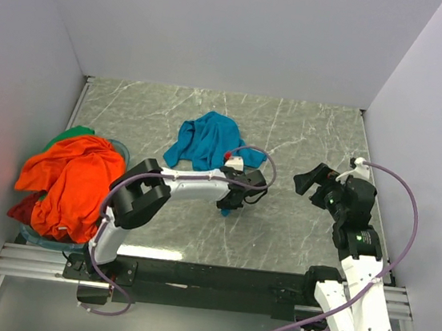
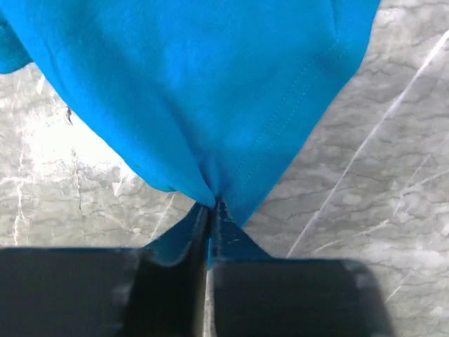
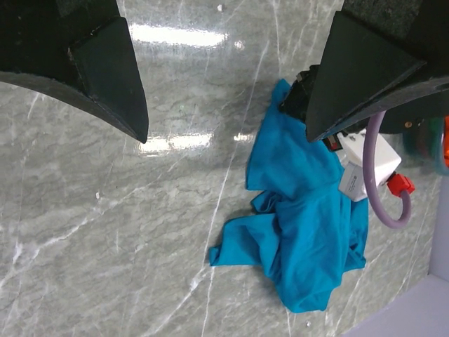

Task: Fold and stack the t-shirts
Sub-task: Flatten the tshirt out

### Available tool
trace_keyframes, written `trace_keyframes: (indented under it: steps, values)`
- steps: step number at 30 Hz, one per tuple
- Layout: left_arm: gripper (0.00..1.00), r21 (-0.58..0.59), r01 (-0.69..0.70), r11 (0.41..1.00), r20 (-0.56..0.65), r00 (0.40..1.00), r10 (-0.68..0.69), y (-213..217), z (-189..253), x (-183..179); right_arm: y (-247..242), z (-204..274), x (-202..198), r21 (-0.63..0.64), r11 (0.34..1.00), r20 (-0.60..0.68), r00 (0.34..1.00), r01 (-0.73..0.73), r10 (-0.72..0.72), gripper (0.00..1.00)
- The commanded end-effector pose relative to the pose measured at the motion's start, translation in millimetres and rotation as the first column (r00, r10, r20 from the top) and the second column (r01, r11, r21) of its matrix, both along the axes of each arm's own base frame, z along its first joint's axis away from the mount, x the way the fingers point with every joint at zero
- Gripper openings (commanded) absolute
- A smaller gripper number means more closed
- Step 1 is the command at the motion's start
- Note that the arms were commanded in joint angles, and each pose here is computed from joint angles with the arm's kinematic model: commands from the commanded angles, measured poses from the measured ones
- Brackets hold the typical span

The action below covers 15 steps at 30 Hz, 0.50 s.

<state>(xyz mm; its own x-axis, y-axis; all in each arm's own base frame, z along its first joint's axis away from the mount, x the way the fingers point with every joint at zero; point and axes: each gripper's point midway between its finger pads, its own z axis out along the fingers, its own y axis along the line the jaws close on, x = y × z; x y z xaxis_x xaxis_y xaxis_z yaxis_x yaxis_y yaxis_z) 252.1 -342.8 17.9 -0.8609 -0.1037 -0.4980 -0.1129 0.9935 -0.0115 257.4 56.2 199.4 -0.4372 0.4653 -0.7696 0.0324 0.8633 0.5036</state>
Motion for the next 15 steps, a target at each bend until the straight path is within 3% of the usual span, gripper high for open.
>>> trace_keyframes:
  steps: [1,10,15]
  values:
    - [0.02,0.128,0.032,0.991,-0.132,0.991,-0.015,34,-41,-32,-3,7,5,-0.004,1.0,0.033,0.999,0.022,-0.022,0.98]
    - [0.01,0.102,-0.159,0.982,-0.068,0.984,0.166,121,-15,-36,7,1,9,-0.008,0.999,0.016,0.999,-0.051,0.051,0.96]
    - [0.01,-0.017,-0.247,0.969,-0.029,0.969,0.246,166,6,-33,27,-17,14,-0.162,0.984,-0.087,0.994,-0.073,0.06,0.96]
